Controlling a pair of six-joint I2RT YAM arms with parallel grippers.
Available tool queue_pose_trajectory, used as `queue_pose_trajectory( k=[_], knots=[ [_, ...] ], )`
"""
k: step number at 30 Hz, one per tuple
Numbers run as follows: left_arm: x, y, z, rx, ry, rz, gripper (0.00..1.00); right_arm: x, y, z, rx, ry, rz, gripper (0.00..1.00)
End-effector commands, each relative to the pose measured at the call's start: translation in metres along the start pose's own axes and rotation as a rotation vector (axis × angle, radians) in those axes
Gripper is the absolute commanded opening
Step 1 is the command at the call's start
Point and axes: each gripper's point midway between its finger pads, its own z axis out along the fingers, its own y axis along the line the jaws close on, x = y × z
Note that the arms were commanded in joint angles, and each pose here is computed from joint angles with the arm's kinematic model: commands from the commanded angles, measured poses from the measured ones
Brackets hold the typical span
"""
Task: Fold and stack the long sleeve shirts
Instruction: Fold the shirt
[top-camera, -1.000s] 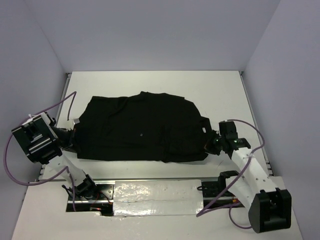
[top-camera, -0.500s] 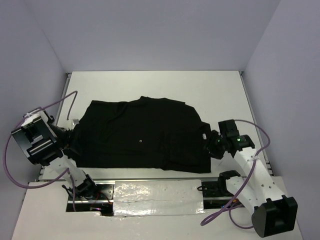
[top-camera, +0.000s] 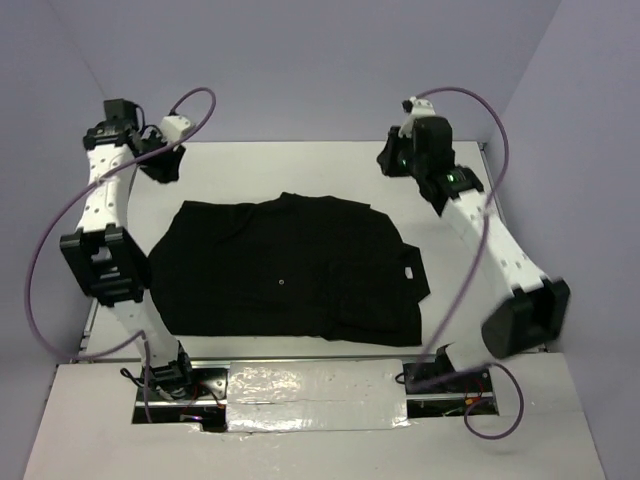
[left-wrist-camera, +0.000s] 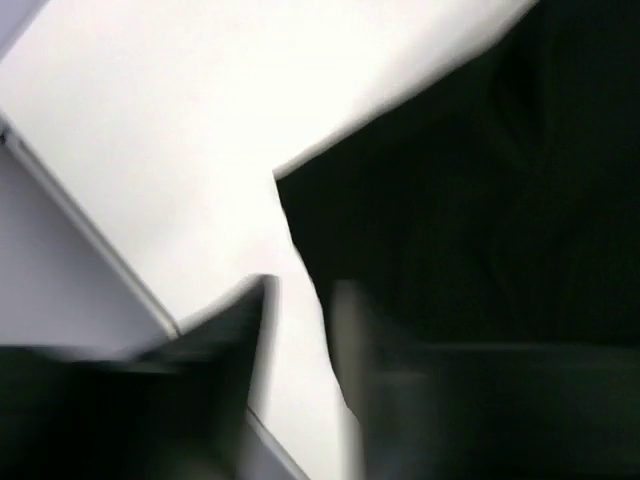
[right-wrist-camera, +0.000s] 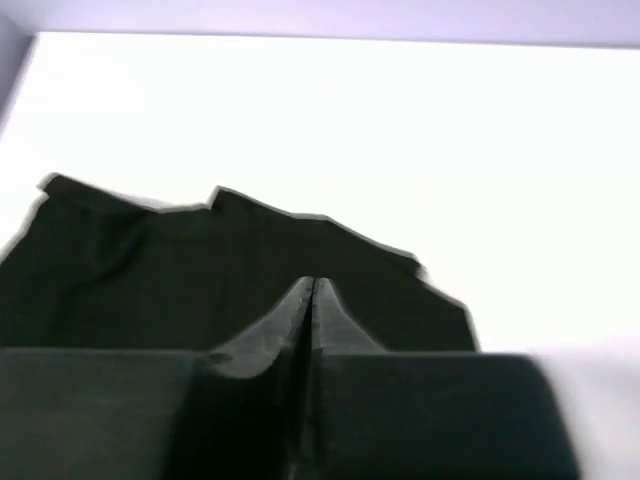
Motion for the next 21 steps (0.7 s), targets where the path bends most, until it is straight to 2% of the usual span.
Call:
queue_pose_trajectory(
  k=[1,2,3,4,5,6,8,10,11,14,17,21],
  knots=[
    [0.014,-0.01,0.058,0.113,0.077,-0.073,0.16,-0.015,0.013,0.069,-0.214,0.033,0.122,0.0],
    [0.012,-0.006,0.069,0.091,0.066,-0.075,0.13,0.017,0.019,0.081,-0.241,0.193,0.188,0.0],
    [0.022,-0.013,0.085,0.111,0.088,-0.085,0.24,0.028,0.018,0.115,-0.246,0.259,0.203,0.01],
    [0.027,-0.014,0.092,0.11,0.095,-0.082,0.37,0.04,0.025,0.127,-0.249,0.309,0.209,0.09],
    [0.032,-0.016,0.102,0.112,0.097,-0.06,0.58,0.06,0.018,0.149,-0.195,0.383,0.215,0.16],
    [0.035,-0.018,0.109,0.118,0.102,-0.049,0.65,0.07,0.018,0.158,-0.169,0.413,0.202,0.23],
    [0.041,-0.019,0.122,0.12,0.097,-0.025,0.75,0.088,0.027,0.178,-0.141,0.444,0.15,0.27],
    [0.044,-0.019,0.128,0.125,0.094,-0.005,0.79,0.099,0.03,0.189,-0.127,0.457,0.143,0.38],
    [0.048,-0.019,0.135,0.137,0.096,0.011,0.8,0.111,0.034,0.196,-0.148,0.481,0.168,0.72],
    [0.053,-0.016,0.147,0.137,0.1,0.02,0.85,0.144,0.031,0.207,-0.133,0.553,0.187,0.77],
    [0.052,-0.012,0.157,0.126,0.081,0.032,0.86,0.174,0.03,0.213,-0.114,0.613,0.181,0.77],
    [0.048,-0.012,0.165,0.155,0.059,0.011,0.86,0.194,0.042,0.218,-0.125,0.648,0.165,0.75]
  ],
)
